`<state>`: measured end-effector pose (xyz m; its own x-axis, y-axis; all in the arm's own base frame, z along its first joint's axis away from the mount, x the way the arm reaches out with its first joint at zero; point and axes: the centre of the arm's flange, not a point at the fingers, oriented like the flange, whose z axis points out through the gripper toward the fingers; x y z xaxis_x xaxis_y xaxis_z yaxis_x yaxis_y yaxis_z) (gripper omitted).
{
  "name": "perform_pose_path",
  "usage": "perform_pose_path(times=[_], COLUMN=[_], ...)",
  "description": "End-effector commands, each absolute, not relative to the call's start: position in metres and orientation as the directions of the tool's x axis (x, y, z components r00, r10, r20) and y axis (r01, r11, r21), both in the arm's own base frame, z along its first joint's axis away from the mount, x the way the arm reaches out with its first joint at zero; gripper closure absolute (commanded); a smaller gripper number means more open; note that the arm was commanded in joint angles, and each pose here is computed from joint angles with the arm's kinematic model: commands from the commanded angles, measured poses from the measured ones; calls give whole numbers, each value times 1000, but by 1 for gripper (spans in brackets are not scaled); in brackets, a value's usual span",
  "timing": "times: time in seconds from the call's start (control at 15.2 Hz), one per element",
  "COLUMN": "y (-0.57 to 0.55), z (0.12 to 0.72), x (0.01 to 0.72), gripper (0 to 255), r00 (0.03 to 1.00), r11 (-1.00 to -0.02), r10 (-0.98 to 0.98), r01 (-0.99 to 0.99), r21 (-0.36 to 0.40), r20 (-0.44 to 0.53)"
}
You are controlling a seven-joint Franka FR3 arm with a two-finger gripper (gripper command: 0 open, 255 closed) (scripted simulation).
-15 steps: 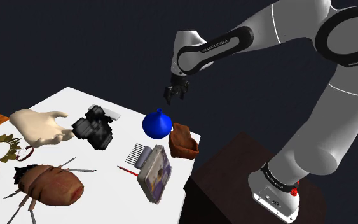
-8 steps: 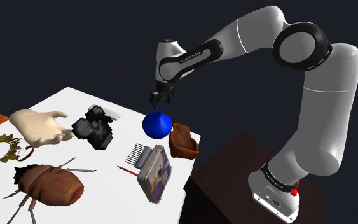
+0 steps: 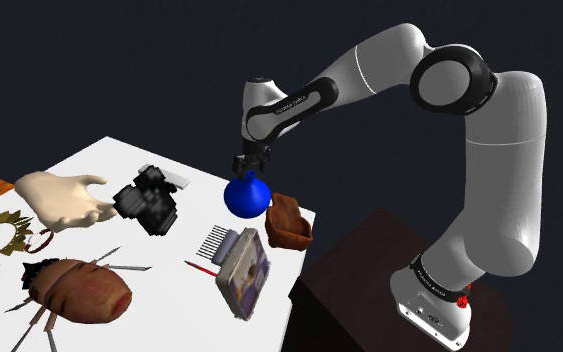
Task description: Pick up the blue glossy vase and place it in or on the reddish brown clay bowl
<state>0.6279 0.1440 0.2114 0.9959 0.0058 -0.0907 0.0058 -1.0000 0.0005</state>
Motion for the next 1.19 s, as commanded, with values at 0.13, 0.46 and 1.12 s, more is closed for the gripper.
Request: perform_pose_path(times=[0.13,0.46,1.12], y=[145,145,145], z=[207,207,212], x=[627,627,627], gripper=[0,255,255], r00=[996,996,996], r11=[-1000,-1000,-1000], r10=[6,6,6], r01=[6,6,6], r21=[0,0,0], r20=[-90,-90,-90])
